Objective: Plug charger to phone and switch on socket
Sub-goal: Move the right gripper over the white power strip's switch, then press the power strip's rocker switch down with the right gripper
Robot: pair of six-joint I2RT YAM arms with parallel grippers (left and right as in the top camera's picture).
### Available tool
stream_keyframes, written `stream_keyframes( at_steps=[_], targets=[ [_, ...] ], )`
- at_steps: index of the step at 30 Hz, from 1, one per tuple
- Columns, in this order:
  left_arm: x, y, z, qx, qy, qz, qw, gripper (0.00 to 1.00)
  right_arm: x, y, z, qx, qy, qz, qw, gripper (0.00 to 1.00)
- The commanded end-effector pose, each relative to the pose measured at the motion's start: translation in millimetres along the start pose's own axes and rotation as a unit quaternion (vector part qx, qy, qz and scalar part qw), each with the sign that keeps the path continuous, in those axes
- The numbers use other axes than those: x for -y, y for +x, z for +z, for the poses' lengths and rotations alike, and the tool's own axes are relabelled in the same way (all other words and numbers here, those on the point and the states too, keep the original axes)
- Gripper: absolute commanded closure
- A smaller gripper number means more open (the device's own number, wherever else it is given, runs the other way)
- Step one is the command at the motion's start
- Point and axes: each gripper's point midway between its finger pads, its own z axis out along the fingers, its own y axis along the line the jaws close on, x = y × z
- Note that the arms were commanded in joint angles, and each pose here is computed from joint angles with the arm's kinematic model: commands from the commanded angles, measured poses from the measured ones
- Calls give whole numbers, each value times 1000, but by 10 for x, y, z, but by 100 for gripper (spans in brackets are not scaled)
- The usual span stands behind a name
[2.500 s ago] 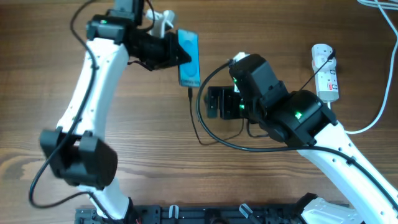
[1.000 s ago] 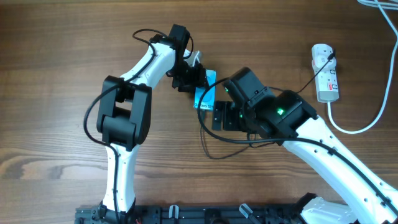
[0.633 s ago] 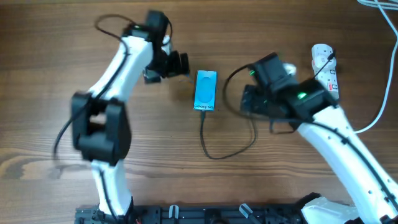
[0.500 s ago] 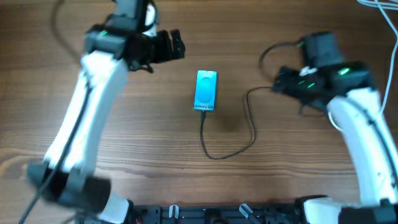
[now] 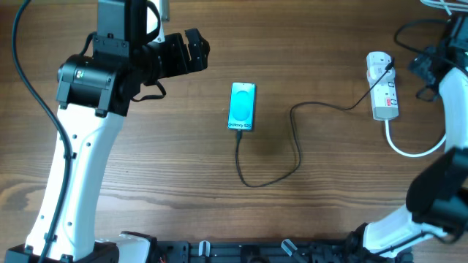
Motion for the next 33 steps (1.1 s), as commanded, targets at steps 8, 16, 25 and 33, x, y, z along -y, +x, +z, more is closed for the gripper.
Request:
stream_keyframes(
  at_steps=[8,16,25,33],
  targets=[
    [-19,-6,8,3,-7,-4,1000,0,-202,488,865,-110,-81,-82,987,0],
    [-19,-6,8,3,-7,-4,1000,0,-289,561,1018,-143,-186,-37,971,0],
    [-19,-6,8,3,-7,-4,1000,0,-381,697,1075,-165,-208,-36,963,0],
    [-19,-6,8,3,-7,-4,1000,0,-421,809,1166,-182,-215,-33,959,0]
  ],
)
